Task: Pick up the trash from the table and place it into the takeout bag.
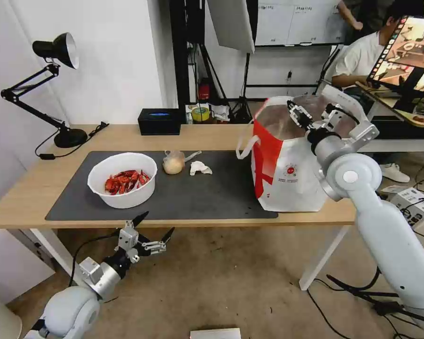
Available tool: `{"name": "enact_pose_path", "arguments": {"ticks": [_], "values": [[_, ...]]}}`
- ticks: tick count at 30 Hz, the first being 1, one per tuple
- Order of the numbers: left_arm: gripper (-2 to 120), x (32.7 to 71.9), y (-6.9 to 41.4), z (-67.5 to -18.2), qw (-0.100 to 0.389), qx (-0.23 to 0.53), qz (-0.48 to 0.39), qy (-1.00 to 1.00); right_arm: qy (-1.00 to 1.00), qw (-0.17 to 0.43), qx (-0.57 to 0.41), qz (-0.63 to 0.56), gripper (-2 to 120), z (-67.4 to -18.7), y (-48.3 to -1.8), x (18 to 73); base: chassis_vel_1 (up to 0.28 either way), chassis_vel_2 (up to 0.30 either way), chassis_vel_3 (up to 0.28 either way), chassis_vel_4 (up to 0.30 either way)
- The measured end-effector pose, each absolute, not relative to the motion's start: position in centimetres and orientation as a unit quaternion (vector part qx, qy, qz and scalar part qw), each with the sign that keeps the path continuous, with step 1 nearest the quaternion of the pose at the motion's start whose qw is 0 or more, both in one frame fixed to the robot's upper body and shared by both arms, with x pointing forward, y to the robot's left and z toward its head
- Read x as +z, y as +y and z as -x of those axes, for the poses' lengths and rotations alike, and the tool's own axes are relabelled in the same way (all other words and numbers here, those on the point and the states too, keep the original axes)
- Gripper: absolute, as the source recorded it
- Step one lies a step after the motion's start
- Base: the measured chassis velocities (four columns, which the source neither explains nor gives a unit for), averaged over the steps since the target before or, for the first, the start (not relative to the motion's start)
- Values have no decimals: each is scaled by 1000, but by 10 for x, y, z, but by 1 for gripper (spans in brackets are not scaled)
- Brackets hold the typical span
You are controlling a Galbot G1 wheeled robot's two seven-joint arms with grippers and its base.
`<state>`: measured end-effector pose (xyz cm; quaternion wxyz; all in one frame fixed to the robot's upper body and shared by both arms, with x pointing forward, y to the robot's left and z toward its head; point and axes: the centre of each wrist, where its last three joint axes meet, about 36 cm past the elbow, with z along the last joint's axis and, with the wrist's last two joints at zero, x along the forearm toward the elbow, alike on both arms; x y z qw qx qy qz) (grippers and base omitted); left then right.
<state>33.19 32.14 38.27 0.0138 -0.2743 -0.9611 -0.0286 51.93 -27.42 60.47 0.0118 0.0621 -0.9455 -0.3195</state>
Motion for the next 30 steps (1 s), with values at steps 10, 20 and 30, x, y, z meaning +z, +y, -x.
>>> {"name": "enact_pose_path", "arguments": {"ticks": [10, 20, 30], "values": [[100, 382, 320, -333, 14, -27, 274, -961, -947, 13, -315, -65, 100, -518, -274, 604, 0, 0, 0, 0], [100, 383, 322, -334, 4, -28, 260, -965, -971, -49, -194, -130, 100, -510, -280, 606, 0, 0, 0, 0], [100, 383, 328, -330, -2, -30, 248, -968, -975, -97, -83, -181, 100, -493, -276, 598, 0, 0, 0, 0]]}}
